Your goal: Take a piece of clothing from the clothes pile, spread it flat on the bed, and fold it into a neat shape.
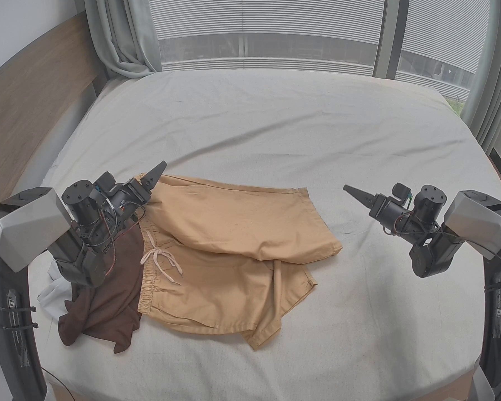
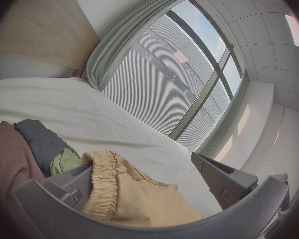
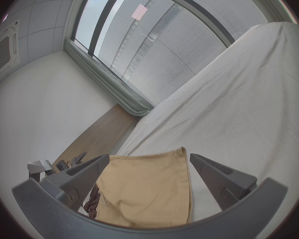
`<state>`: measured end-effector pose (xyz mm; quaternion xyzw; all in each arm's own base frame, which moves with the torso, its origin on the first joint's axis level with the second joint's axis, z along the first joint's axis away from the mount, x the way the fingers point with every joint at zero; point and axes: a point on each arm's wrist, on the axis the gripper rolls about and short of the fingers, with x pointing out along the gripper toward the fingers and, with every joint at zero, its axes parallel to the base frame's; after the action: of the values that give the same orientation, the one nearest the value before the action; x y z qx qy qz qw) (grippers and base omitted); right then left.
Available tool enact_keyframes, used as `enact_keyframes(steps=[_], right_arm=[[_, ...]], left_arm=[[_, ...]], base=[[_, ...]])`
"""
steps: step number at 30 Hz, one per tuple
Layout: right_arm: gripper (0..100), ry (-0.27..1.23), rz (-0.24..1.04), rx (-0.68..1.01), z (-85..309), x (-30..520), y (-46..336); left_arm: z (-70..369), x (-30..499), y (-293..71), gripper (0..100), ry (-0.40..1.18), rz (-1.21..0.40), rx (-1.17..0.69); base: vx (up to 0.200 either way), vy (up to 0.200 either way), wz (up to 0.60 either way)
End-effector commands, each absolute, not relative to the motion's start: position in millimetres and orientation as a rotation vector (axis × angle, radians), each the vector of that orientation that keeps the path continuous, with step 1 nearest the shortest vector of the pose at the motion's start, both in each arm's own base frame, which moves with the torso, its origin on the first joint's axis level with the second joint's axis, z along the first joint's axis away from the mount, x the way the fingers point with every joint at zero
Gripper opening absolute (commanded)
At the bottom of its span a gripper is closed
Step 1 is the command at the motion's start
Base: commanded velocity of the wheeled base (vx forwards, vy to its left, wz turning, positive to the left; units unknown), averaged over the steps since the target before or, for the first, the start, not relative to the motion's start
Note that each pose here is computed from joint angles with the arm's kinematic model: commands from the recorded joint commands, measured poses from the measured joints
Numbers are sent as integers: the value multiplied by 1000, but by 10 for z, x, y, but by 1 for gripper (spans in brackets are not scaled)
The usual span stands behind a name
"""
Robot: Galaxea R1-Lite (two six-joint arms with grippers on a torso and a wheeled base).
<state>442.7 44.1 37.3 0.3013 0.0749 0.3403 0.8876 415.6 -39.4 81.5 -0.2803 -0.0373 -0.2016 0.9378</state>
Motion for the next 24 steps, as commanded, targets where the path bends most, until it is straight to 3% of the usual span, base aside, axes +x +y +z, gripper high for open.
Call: enact_keyframes(steps=[1,12,24], right_arm=[[100,232,723,600,307,4067,580],[100,370,773,546,74,3615,872],[100,418,753,532,-90,3550,967]], left_arm=[[658,4083,-376,100,-19,-354,-585],[386,3766,-184,100,118,-272,-506],[718,3140,-243,100,192,-402,-509]], base=[[0,0,0],[0,0,0],[0,0,0]])
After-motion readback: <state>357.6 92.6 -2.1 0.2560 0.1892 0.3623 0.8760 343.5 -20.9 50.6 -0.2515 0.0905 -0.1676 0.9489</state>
